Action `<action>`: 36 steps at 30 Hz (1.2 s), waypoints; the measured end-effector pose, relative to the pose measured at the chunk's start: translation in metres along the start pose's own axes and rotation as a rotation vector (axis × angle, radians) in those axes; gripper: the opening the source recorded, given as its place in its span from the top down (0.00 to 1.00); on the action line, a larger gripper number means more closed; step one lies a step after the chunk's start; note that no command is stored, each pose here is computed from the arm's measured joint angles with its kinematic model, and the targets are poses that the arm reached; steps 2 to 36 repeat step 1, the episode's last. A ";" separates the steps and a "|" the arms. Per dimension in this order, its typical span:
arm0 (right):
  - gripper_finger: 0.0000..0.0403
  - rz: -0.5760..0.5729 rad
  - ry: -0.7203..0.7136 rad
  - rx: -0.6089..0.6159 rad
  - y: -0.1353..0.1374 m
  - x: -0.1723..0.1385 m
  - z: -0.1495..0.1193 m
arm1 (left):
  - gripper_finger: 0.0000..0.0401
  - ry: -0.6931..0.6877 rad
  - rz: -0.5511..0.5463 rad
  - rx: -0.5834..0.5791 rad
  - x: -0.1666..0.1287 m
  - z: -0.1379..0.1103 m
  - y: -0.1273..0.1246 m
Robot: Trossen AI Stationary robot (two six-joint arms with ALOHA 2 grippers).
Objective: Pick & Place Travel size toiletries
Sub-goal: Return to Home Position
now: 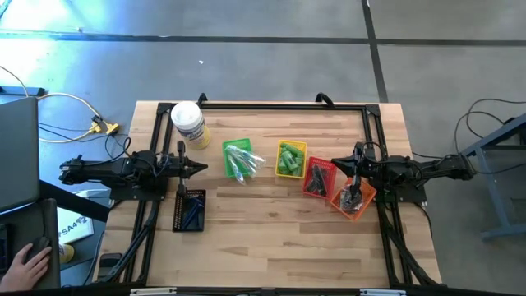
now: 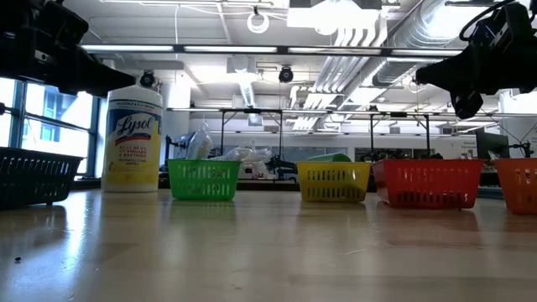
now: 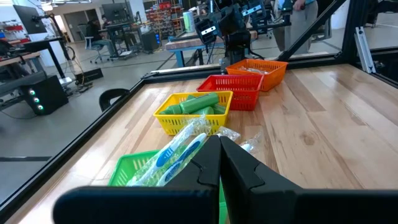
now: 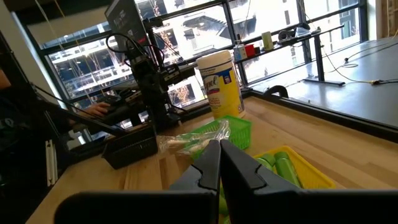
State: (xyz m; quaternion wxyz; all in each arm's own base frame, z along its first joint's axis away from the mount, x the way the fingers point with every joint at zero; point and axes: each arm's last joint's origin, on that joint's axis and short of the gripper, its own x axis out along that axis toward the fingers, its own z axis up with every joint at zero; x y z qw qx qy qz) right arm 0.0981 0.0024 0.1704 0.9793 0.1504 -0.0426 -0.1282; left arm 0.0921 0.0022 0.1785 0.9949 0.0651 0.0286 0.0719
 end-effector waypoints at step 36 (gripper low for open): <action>1.00 0.000 0.000 0.000 0.000 0.000 0.000 | 1.00 0.000 0.000 0.000 0.000 0.000 0.000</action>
